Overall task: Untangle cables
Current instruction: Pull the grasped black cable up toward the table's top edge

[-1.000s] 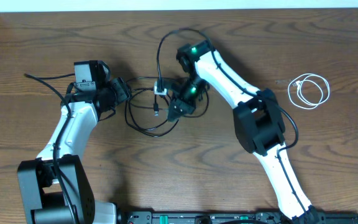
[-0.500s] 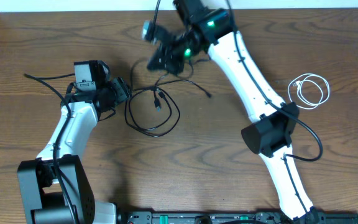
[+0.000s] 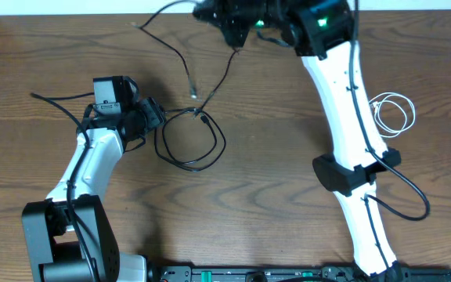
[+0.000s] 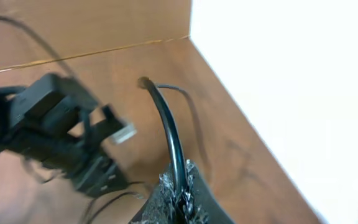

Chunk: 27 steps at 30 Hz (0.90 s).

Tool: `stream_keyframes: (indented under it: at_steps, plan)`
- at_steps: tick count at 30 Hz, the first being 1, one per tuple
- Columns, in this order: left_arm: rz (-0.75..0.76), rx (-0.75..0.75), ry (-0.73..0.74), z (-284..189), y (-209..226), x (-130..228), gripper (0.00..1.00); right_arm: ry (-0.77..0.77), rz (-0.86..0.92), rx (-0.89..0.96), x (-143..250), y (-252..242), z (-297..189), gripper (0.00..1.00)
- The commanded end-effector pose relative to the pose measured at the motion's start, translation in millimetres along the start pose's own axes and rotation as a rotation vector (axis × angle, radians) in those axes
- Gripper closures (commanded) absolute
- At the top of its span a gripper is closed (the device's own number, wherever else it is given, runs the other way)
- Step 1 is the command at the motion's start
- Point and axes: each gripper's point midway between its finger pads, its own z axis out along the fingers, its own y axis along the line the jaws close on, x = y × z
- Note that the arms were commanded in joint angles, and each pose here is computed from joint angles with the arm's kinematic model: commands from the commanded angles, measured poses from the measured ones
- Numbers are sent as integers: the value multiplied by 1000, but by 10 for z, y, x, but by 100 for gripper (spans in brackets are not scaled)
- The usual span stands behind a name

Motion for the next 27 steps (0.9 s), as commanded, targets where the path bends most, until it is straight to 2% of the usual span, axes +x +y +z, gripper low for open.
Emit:
stream_keyframes:
  at_steps: [1, 7, 16, 27]
  plan:
    - [0, -15, 0, 6, 40, -2, 39, -34, -41, 201, -306, -170, -367, 99]
    - [1, -14, 0, 5, 40, -3, 39, -35, -57, 391, -400, -447, -572, 99]
    - [0, -15, 0, 5, 40, -1, 39, 75, -24, 692, -195, -905, -846, 99]
    - [0, -15, 0, 6, 41, -1, 39, 203, 63, 1122, 138, -1584, -1659, 99]
